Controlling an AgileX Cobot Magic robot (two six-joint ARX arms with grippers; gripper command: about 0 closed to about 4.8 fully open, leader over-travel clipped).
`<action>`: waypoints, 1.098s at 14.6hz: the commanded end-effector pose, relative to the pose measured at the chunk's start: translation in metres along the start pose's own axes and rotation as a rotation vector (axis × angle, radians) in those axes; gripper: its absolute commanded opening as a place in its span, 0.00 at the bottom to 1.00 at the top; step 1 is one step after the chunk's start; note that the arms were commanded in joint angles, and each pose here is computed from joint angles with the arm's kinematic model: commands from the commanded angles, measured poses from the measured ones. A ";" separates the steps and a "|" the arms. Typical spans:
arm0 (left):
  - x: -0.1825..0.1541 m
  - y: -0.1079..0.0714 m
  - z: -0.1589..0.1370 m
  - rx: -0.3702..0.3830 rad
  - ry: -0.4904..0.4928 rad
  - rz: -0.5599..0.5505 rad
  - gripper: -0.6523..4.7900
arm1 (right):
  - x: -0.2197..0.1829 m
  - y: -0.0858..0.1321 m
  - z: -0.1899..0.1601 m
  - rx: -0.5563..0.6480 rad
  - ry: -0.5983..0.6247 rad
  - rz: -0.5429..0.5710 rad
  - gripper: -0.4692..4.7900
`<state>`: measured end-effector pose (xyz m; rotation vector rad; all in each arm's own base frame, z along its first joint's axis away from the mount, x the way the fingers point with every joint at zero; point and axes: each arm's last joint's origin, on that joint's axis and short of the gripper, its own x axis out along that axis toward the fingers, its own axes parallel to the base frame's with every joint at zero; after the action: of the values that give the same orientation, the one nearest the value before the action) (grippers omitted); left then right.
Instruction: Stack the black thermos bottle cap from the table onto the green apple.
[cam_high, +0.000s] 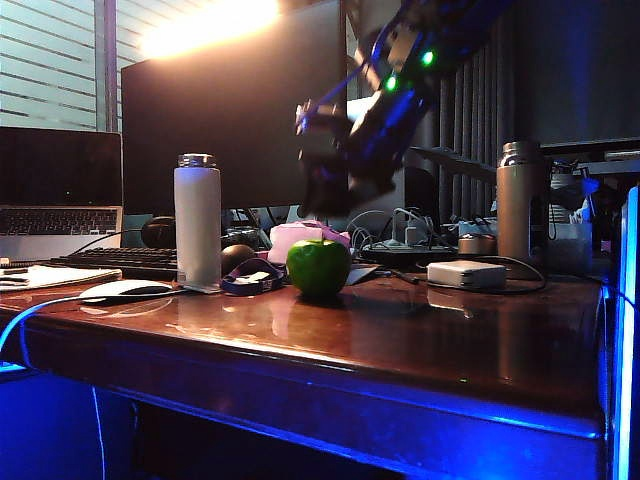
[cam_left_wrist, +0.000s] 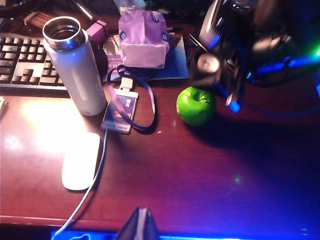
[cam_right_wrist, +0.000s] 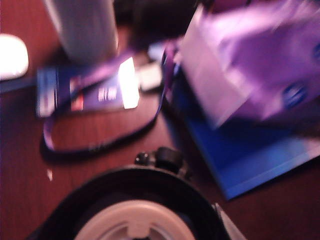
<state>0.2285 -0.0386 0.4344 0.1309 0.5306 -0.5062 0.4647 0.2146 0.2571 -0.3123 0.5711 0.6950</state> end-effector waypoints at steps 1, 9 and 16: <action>-0.002 -0.001 0.001 -0.002 -0.006 -0.002 0.11 | 0.008 0.011 -0.001 -0.032 0.010 0.020 0.67; -0.002 -0.001 -0.001 -0.008 0.010 -0.005 0.11 | 0.012 0.017 0.000 -0.112 0.027 -0.057 0.67; -0.002 -0.001 -0.001 -0.009 0.015 -0.006 0.11 | 0.012 0.019 0.000 -0.097 0.013 0.003 0.66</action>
<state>0.2270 -0.0384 0.4321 0.1272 0.5604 -0.5078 0.4596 0.2342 0.2442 -0.4175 0.5685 0.7272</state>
